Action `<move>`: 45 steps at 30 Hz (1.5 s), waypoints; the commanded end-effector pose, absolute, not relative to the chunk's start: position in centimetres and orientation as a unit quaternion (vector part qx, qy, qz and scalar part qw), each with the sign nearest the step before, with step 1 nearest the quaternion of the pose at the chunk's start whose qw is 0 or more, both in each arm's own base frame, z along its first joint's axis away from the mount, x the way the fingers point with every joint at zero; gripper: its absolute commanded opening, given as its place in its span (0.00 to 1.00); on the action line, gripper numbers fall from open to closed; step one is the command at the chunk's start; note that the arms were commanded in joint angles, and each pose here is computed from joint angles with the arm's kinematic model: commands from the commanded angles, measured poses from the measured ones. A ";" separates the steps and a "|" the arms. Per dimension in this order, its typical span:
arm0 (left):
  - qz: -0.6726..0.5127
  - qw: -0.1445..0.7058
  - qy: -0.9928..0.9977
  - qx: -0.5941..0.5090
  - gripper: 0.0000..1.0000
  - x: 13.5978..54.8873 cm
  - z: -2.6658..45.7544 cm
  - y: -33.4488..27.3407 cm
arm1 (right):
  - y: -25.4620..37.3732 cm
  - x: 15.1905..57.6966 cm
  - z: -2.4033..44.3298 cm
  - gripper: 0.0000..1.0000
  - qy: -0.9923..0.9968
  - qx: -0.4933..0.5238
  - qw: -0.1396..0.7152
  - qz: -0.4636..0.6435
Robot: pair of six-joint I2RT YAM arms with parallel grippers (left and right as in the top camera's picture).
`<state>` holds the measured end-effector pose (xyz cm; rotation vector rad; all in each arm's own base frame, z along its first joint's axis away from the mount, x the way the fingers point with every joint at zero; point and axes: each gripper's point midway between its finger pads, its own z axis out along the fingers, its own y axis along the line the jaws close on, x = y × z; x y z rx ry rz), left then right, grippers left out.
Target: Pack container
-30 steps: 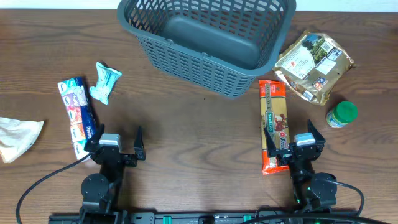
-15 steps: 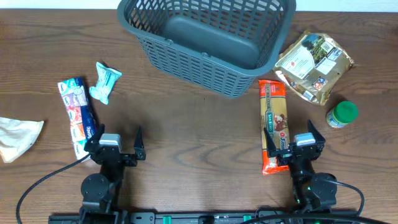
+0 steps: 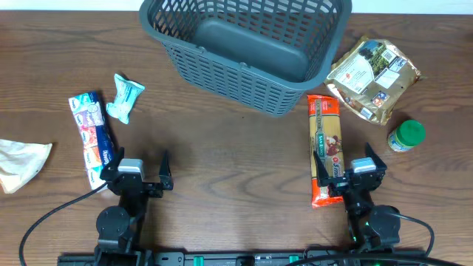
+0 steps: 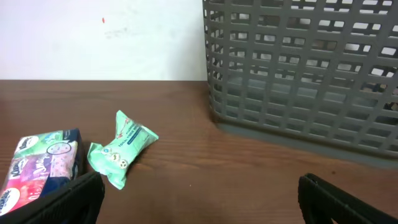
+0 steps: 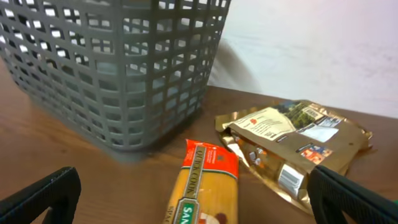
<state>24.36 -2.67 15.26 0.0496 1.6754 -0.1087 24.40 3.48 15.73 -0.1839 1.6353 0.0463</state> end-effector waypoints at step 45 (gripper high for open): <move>-0.072 0.251 0.965 0.002 0.94 28.6 29.1 -5.1 | 7.1 29.6 33.9 0.29 0.929 -0.071 0.344 0.113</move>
